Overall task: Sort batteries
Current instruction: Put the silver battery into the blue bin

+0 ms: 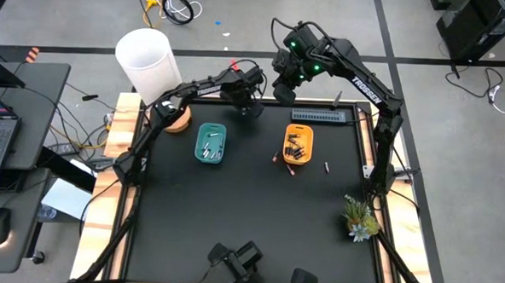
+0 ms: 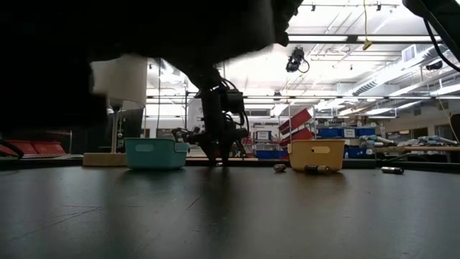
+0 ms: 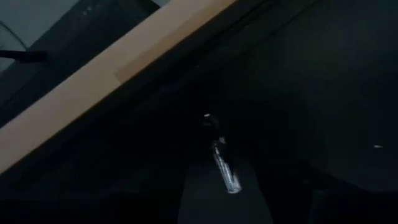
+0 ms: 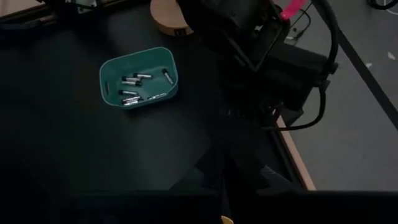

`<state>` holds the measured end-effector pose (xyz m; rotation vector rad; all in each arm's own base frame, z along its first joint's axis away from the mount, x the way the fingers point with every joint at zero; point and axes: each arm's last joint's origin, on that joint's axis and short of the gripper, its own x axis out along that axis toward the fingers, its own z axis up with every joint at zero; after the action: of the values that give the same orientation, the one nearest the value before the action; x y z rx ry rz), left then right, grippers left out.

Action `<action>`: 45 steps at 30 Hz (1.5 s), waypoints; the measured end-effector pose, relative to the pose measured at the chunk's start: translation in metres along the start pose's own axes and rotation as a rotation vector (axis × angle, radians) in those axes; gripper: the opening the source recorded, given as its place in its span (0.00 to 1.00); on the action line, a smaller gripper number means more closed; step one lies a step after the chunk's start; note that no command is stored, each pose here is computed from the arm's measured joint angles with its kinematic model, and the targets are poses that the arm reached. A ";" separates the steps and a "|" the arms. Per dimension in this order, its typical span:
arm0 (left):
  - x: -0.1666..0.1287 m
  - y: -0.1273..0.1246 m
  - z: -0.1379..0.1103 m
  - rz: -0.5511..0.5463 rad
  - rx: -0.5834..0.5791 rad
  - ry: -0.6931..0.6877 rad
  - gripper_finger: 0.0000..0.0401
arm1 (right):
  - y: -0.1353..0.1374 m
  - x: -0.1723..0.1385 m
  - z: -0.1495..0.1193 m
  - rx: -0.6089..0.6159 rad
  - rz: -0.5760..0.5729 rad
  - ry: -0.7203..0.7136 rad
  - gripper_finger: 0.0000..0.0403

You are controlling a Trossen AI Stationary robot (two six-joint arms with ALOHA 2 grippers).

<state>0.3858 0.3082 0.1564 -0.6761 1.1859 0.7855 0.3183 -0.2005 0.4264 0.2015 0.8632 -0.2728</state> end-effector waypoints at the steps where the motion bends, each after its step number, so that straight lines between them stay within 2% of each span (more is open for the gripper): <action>1: 0.002 0.000 -0.001 0.003 0.001 0.008 0.49 | 0.000 0.000 0.000 0.000 0.000 0.000 0.05; 5: 0.004 0.001 -0.001 -0.015 0.000 0.022 0.44 | 0.000 0.000 0.001 -0.001 -0.001 -0.006 0.05; 15: 0.006 -0.001 -0.001 -0.084 0.040 0.040 0.07 | 0.000 0.000 0.002 -0.009 -0.002 -0.016 0.04; 27: 0.006 -0.004 -0.007 -0.133 0.089 0.099 0.06 | 0.000 0.000 0.002 -0.018 -0.002 -0.015 0.03; 32: -0.002 -0.009 -0.005 -0.133 0.100 0.097 0.06 | 0.000 0.000 0.002 -0.005 -0.002 -0.015 0.03; 36: -0.014 -0.012 0.002 -0.144 0.111 0.062 0.02 | 0.000 0.000 0.001 -0.001 -0.001 -0.014 0.05; 45: -0.032 -0.013 0.000 -0.142 0.150 0.121 0.04 | 0.001 0.000 0.001 -0.001 0.000 -0.012 0.03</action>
<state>0.3911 0.2951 0.1885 -0.6822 1.2773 0.5369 0.3196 -0.2003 0.4271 0.1992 0.8516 -0.2733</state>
